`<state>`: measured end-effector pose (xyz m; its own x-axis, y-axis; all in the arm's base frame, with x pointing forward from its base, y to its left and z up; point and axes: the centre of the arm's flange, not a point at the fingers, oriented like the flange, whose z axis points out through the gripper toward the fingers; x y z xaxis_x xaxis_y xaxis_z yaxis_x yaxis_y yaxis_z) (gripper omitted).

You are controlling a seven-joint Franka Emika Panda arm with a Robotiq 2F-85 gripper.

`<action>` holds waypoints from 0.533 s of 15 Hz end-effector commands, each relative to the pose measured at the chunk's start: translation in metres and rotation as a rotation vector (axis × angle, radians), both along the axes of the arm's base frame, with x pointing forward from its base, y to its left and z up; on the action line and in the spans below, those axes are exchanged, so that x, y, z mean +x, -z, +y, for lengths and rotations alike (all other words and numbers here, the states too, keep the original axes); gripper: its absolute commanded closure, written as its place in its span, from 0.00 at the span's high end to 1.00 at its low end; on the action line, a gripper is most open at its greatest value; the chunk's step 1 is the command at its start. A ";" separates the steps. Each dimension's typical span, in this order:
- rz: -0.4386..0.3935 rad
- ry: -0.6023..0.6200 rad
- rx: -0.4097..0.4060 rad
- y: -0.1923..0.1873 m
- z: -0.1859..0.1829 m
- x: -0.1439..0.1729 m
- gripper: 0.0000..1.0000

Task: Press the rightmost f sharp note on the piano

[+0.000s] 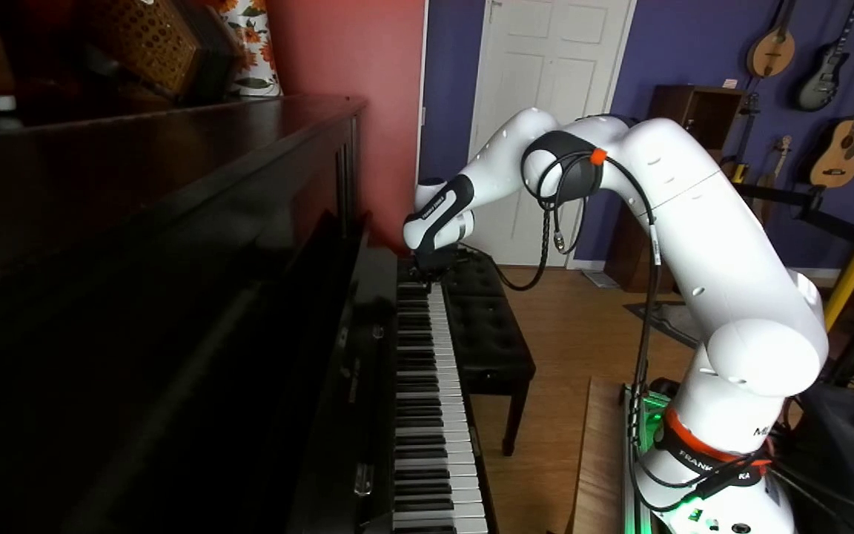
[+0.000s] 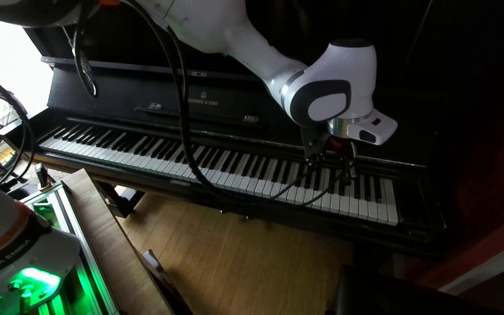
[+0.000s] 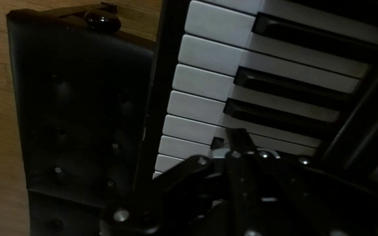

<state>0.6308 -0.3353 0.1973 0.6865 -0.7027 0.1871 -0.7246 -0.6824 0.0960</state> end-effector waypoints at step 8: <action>-0.068 -0.016 -0.048 0.031 -0.016 0.014 0.00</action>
<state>0.6396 -0.3433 0.1766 0.6853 -0.6832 0.2522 -0.7195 -0.6887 0.0894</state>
